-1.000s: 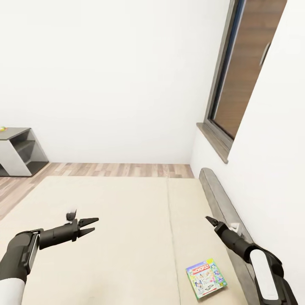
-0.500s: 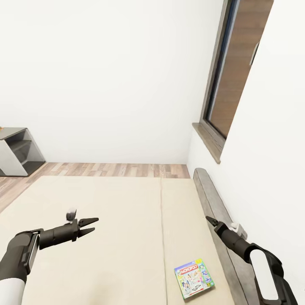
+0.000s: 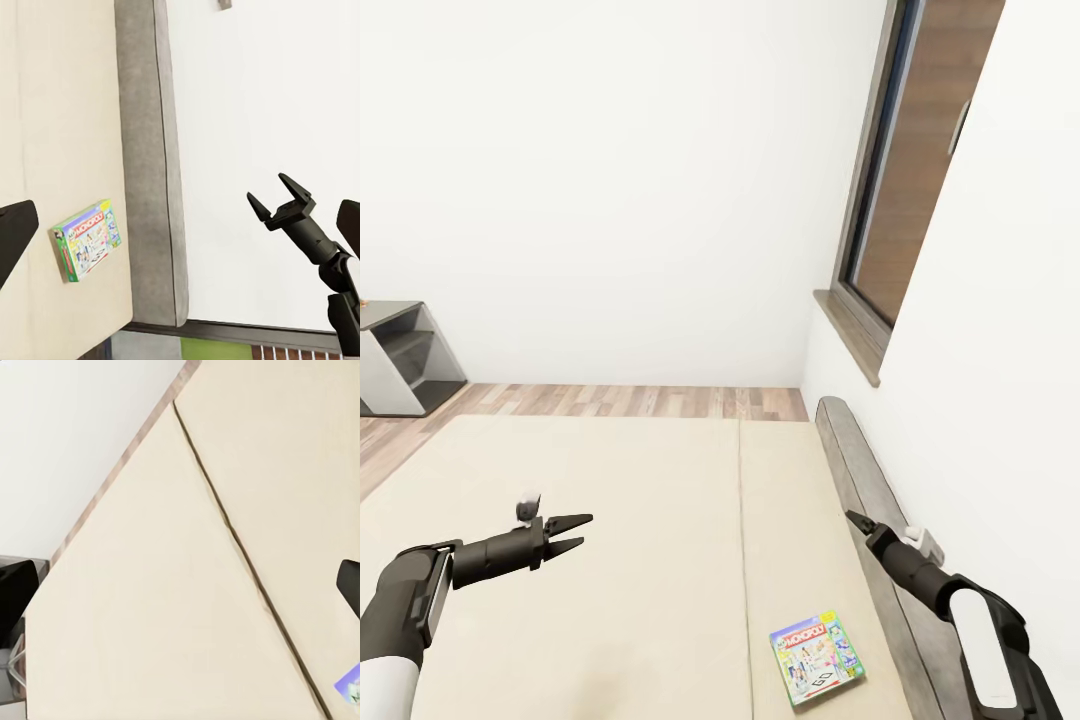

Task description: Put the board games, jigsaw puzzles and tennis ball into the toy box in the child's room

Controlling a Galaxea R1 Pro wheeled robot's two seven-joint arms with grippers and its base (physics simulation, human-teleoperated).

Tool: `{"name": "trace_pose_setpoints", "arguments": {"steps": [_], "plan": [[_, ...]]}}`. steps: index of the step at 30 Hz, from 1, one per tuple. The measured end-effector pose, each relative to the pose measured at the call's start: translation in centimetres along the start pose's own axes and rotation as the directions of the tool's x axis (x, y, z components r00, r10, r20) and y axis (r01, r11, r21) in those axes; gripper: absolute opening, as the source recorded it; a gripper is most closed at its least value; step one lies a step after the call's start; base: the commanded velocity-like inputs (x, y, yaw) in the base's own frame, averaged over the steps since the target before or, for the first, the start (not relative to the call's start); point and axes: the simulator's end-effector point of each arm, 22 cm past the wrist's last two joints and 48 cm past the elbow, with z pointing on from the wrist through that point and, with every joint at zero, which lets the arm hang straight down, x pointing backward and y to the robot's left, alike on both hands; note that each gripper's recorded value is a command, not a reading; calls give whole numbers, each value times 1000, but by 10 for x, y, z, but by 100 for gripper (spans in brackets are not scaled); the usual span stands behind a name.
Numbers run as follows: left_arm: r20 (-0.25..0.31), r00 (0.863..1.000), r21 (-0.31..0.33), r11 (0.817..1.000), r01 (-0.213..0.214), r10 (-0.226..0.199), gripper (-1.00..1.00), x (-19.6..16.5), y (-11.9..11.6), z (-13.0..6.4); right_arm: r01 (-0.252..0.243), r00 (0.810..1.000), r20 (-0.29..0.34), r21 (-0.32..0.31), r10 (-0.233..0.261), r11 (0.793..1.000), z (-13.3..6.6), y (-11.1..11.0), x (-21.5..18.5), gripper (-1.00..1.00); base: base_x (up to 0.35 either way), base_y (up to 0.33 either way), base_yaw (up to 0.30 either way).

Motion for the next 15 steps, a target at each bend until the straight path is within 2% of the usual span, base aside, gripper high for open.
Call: {"name": "trace_pose_setpoints", "arguments": {"steps": [12, 15], "plan": [[0, 1000, 0, 1000, 0, 0, 100, 0, 0, 0, 5, 1000, 1, -5, -5, 1000, 0, 3, 0, 100, 0, 0, 0], [0, 1000, -1, 1000, 0, 0, 100, 0, 0, 0, 28, 999, -18, -5, -28, 1000, 4, 8, 7, 100, 0, 0, 0]]}}
